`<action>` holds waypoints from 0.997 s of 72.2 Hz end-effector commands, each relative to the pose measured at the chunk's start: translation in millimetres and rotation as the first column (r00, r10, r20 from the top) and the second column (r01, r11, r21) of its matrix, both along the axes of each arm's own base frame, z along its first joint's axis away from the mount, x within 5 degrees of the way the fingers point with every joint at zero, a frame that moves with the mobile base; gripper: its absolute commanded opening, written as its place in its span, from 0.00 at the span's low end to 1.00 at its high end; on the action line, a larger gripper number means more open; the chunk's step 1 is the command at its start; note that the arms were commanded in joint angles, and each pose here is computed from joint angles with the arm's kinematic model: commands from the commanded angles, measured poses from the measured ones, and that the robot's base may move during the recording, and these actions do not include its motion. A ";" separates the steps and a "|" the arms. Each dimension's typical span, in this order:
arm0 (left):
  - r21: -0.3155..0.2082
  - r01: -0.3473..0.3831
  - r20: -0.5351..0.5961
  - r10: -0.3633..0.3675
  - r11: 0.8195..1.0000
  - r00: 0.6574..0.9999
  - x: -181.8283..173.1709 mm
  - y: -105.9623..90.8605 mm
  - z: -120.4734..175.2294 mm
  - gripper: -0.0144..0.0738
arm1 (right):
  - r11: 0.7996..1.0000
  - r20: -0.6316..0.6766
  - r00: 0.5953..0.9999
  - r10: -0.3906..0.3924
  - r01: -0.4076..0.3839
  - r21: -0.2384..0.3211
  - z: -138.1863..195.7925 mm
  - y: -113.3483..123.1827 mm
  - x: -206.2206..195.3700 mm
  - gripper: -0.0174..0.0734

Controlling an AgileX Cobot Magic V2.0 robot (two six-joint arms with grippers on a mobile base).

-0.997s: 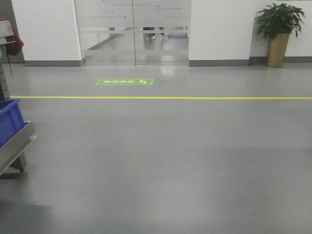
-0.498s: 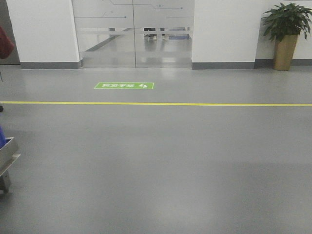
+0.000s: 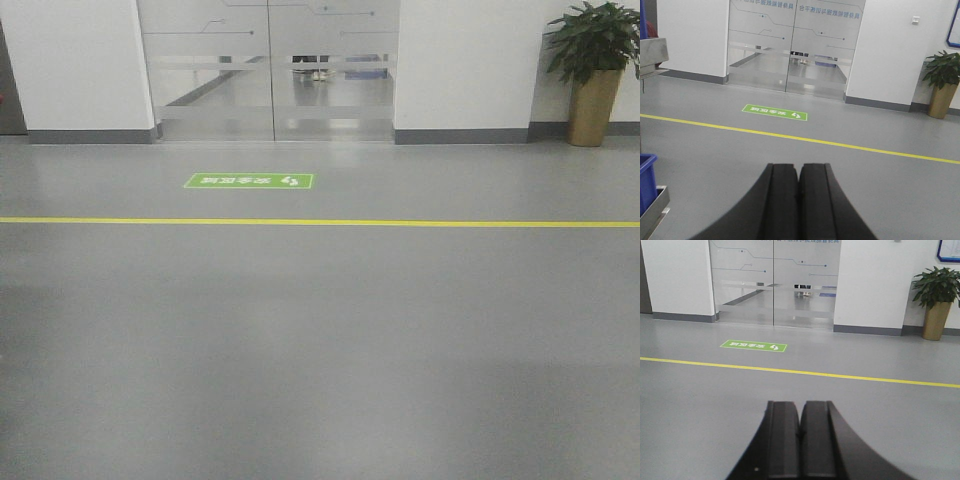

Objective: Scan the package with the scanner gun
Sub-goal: 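Turn the base toward the red-framed table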

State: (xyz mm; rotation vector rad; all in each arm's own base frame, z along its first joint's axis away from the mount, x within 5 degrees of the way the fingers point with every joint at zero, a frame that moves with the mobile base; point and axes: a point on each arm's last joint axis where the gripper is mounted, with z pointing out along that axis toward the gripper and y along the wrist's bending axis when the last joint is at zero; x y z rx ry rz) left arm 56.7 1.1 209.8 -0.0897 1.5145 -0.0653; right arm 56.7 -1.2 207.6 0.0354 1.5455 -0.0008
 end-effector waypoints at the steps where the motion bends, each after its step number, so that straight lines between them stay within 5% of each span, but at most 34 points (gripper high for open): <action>1: 0.001 0.001 0.020 -0.002 1.000 1.000 -0.5 -0.1 2.3 0.04 | 1.000 0.025 1.000 -0.002 0.002 -0.005 2.3 -0.1 -0.3 0.01; 72: 0.001 0.000 0.021 0.000 1.000 1.000 -0.5 0.0 2.3 0.04 | 1.000 0.025 1.000 -0.002 0.002 -0.005 2.3 -0.1 -0.3 0.01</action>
